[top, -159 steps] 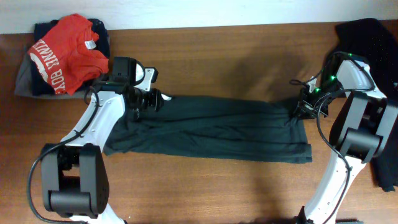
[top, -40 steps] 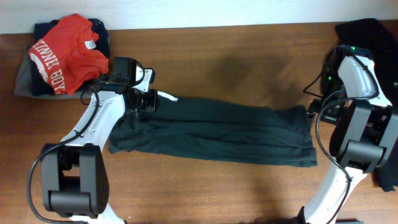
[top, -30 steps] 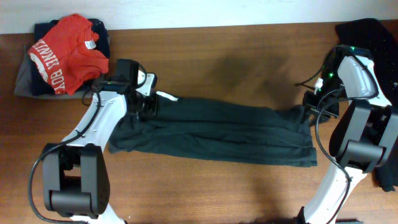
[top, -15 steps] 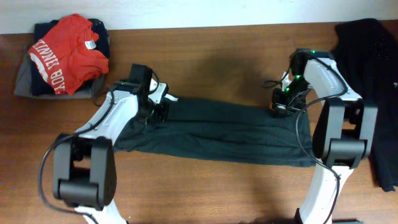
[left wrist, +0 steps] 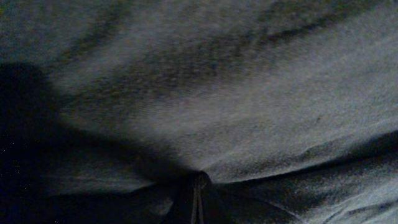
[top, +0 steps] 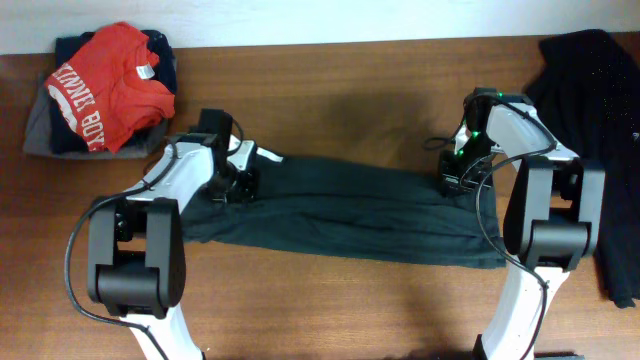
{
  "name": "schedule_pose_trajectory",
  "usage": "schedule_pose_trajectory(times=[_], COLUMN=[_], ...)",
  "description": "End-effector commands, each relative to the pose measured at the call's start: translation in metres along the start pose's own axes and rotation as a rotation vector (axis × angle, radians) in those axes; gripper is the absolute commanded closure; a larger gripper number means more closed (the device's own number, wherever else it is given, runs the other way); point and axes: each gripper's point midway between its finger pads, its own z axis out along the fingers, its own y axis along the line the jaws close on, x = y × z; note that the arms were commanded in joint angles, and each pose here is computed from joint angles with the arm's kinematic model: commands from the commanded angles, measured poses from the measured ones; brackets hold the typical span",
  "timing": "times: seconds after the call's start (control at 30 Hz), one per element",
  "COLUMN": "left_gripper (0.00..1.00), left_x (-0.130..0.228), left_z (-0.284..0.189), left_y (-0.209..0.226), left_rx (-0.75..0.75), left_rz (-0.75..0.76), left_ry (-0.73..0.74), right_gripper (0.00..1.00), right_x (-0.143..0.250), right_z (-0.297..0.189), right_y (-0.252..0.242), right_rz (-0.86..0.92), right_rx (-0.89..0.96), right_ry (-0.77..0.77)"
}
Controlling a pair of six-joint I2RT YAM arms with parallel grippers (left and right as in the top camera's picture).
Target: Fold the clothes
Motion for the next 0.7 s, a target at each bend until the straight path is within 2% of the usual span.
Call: schedule_pose_trajectory(times=[0.0, 0.27, 0.37, 0.53, 0.67], left_gripper=[0.98, 0.98, 0.98, 0.97, 0.92], left_x=[0.008, 0.000, -0.005, -0.006, -0.014], left_z=[0.013, 0.010, 0.010, 0.010, 0.009], left_y=[0.037, 0.050, 0.051, 0.051, 0.051], left_rx=[-0.077, -0.081, -0.082, -0.079, -0.077], left_rz=[-0.051, -0.118, -0.141, -0.296, -0.325], left_ry=[0.039, -0.001, -0.022, -0.034, -0.068], right_gripper=[0.96, 0.96, 0.96, 0.96, 0.96], right_x=[0.008, -0.018, -0.038, -0.075, -0.106], right_z=[0.018, 0.022, 0.020, 0.011, -0.003], right_y=[-0.011, -0.008, -0.009, -0.012, -0.011], right_rz=[0.020, 0.004, -0.012, -0.024, -0.027], right_rx=[0.029, 0.012, 0.023, 0.054, 0.032], right_ry=[0.027, -0.082, -0.163, -0.320, -0.456])
